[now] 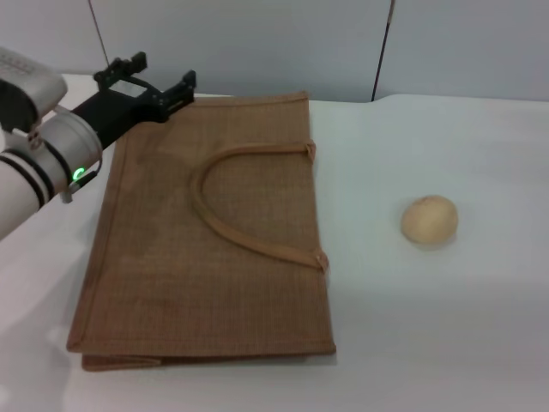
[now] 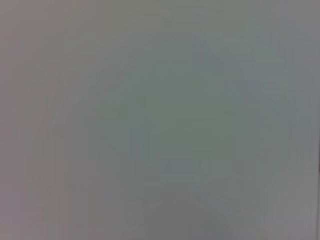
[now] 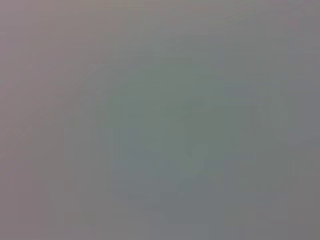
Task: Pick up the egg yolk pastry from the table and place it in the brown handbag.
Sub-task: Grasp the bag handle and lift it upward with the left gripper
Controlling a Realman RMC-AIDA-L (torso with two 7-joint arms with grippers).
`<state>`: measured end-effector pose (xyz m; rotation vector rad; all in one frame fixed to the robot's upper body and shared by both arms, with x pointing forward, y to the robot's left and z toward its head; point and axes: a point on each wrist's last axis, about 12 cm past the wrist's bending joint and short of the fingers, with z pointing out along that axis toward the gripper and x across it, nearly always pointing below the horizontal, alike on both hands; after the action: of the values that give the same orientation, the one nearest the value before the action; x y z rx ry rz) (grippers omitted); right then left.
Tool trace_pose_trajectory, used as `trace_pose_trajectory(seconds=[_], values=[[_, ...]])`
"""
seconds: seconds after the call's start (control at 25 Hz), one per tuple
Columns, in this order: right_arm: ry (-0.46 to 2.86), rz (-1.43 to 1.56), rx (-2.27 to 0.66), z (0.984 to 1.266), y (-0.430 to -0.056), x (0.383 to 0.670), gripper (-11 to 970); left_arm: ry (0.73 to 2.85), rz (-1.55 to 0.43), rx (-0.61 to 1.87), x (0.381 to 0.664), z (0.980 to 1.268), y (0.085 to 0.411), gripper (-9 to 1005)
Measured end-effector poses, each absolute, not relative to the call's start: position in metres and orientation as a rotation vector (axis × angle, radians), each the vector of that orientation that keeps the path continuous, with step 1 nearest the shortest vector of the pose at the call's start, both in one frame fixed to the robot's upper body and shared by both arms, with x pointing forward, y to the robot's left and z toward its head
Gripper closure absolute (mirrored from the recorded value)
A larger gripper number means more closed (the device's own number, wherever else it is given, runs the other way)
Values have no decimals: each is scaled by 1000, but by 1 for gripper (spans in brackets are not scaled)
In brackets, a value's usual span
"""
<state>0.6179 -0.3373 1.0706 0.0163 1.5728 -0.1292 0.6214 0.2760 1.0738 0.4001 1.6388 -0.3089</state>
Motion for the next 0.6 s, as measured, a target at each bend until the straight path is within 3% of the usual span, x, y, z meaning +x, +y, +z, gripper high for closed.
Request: trace_pose_trajectory(seconds=[0.6], values=[[1594, -148, 19, 1070, -343, 618, 99, 1643, -359, 490, 638, 1100, 271, 122]])
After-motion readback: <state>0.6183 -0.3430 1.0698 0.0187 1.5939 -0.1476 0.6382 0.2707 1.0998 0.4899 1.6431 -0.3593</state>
